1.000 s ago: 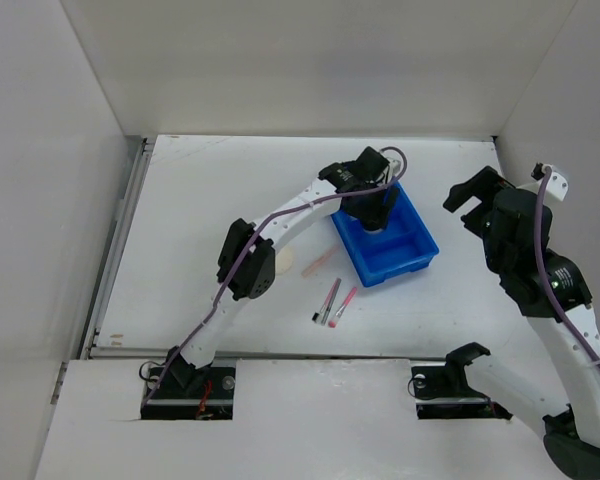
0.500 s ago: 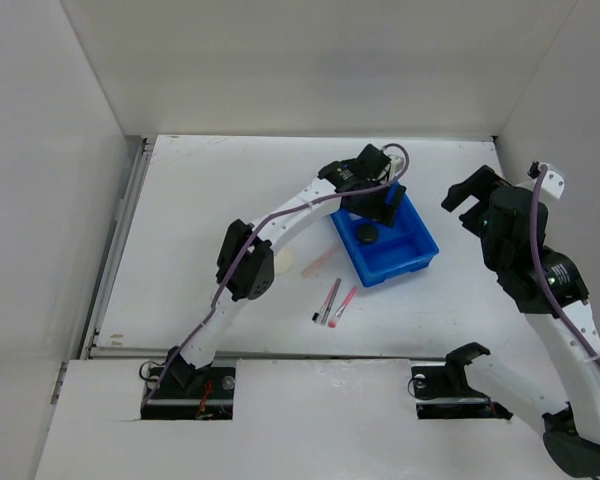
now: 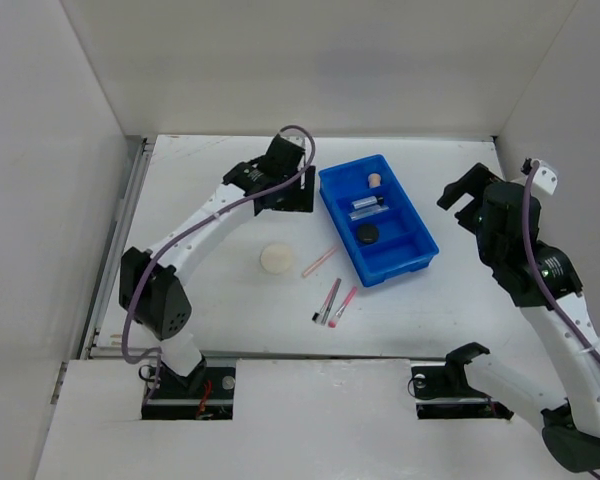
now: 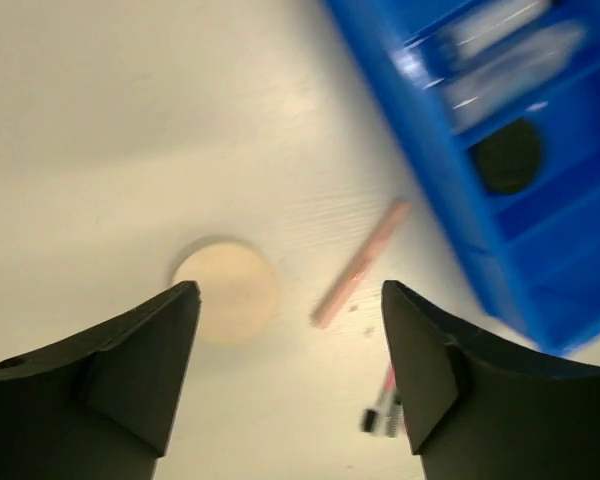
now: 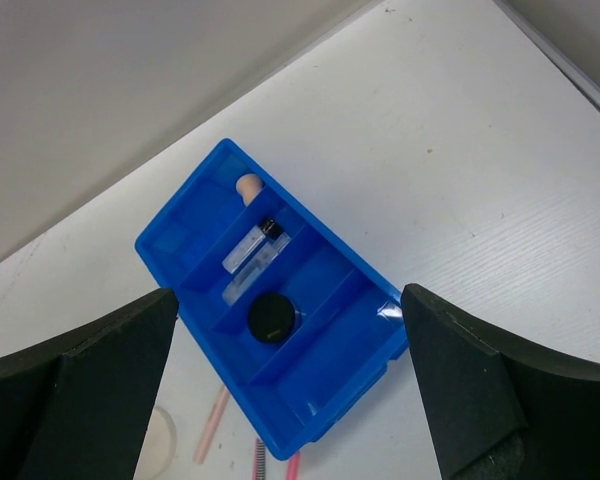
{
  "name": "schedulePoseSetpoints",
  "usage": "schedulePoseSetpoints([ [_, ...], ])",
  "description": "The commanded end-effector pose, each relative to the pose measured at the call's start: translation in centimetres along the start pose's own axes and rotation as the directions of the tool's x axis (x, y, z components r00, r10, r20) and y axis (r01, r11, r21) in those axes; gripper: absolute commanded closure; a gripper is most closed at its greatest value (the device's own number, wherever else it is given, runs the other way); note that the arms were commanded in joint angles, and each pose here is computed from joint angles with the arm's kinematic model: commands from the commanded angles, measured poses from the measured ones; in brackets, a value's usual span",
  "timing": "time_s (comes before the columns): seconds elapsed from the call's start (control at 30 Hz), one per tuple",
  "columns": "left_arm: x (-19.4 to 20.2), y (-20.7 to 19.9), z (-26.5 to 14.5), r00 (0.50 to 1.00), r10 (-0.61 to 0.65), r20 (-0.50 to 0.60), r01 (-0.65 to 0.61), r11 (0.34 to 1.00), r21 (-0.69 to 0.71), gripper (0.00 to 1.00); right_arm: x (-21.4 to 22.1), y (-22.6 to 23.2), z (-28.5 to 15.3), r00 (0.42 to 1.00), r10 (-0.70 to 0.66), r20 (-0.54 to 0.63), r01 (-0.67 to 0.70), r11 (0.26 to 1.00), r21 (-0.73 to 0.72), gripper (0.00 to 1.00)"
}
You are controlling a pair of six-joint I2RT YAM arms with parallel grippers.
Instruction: Organize the makeup
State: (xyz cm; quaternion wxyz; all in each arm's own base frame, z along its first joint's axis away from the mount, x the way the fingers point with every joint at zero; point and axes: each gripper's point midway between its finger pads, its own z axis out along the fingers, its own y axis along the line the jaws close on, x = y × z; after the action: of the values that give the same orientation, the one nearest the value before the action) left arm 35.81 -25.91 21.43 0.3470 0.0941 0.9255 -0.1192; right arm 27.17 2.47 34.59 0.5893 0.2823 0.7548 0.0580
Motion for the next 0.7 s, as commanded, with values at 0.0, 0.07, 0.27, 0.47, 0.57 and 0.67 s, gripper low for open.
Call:
schedulePoseSetpoints([
  [0.0, 5.6, 2.6, 3.0, 0.988, -0.078, -0.131, 0.062, 0.991, -0.122, 0.32, -0.5, 1.0, 0.3, 0.999, 0.032, 0.018, -0.031, 0.999, -0.038, 0.0],
  [0.07, 7.6, 3.8, 4.0, 0.979, -0.101, -0.176, 0.073, 0.985, -0.156, 0.4, -0.5, 1.3, 0.3, 0.999, 0.037, 0.016, -0.036, 0.998, -0.052, 0.0],
  [0.27, 10.6, 3.2, 6.4, 0.968, -0.071, -0.242, 0.032, 0.986, -0.162, 0.38, -0.2, 1.5, 0.5, 0.999, 0.031, 0.003, -0.031, 0.998, -0.056, 0.0],
  [0.47, 12.4, 3.8, 8.1, 0.953, -0.088, -0.29, 0.028, 0.979, -0.204, 0.39, -0.3, 1.4, 0.5, 0.999, 0.032, 0.009, -0.031, 0.998, -0.048, 0.0],
  [0.57, 13.1, 4.0, 8.7, 0.947, -0.087, -0.311, 0.02, 0.977, -0.214, 0.42, -0.3, 1.4, 0.5, 0.999, 0.032, 0.009, -0.031, 0.998, -0.048, 0.0],
  [0.67, 14.1, 4.5, 9.2, 0.939, -0.096, -0.332, 0.015, 0.971, -0.237, 0.44, -0.3, 1.4, 0.5, 0.999, 0.032, 0.009, -0.031, 0.998, -0.048, 0.0],
])
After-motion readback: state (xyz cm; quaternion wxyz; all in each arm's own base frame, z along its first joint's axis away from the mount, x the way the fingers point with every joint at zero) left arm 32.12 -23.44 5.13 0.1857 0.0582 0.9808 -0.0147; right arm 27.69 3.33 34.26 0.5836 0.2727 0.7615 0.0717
